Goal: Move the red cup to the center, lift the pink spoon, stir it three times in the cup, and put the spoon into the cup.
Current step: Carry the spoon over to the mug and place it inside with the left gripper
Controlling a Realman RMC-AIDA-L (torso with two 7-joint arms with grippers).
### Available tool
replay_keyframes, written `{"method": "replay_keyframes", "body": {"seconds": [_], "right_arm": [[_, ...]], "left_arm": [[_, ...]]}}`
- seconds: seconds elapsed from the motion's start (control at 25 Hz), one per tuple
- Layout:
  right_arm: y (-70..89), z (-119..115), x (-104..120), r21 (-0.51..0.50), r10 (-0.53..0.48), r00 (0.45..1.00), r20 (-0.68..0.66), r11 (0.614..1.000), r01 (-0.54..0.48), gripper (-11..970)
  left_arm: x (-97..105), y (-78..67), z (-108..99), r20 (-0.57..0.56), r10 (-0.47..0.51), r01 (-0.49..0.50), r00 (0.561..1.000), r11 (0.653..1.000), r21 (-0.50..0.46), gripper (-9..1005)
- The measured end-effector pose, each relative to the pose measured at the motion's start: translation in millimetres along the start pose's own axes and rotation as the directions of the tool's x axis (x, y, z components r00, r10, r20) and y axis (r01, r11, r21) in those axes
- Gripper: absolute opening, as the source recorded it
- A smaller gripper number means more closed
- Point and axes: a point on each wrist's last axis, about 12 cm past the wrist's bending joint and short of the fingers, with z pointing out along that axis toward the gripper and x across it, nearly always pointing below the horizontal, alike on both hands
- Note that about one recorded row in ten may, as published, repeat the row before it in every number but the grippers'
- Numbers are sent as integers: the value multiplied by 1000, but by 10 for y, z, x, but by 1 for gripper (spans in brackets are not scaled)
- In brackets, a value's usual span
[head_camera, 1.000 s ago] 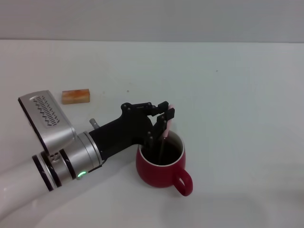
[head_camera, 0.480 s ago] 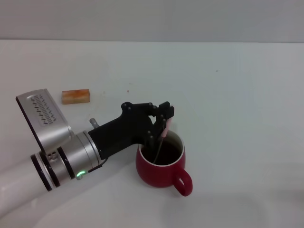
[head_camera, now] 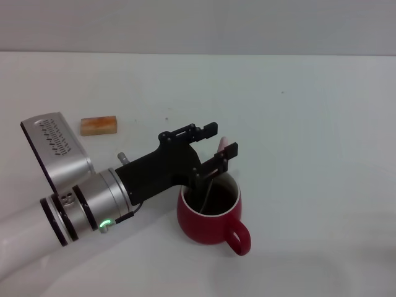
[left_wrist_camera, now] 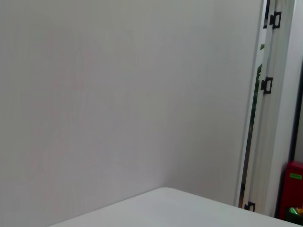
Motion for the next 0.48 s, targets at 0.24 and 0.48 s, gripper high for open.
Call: {"method": "replay_keyframes", "body": {"seconds": [0.24, 0.48], "right_arm": [[-3, -2, 0, 0, -1, 1000, 0, 1000, 1, 326], [1, 1, 0, 0, 0, 1000, 0, 1000, 0, 327]], "left_arm": [[5, 5, 13, -7, -5, 5, 1000, 1000, -1, 588], [40, -10, 43, -37, -3, 3, 999, 1000, 1, 594]]}}
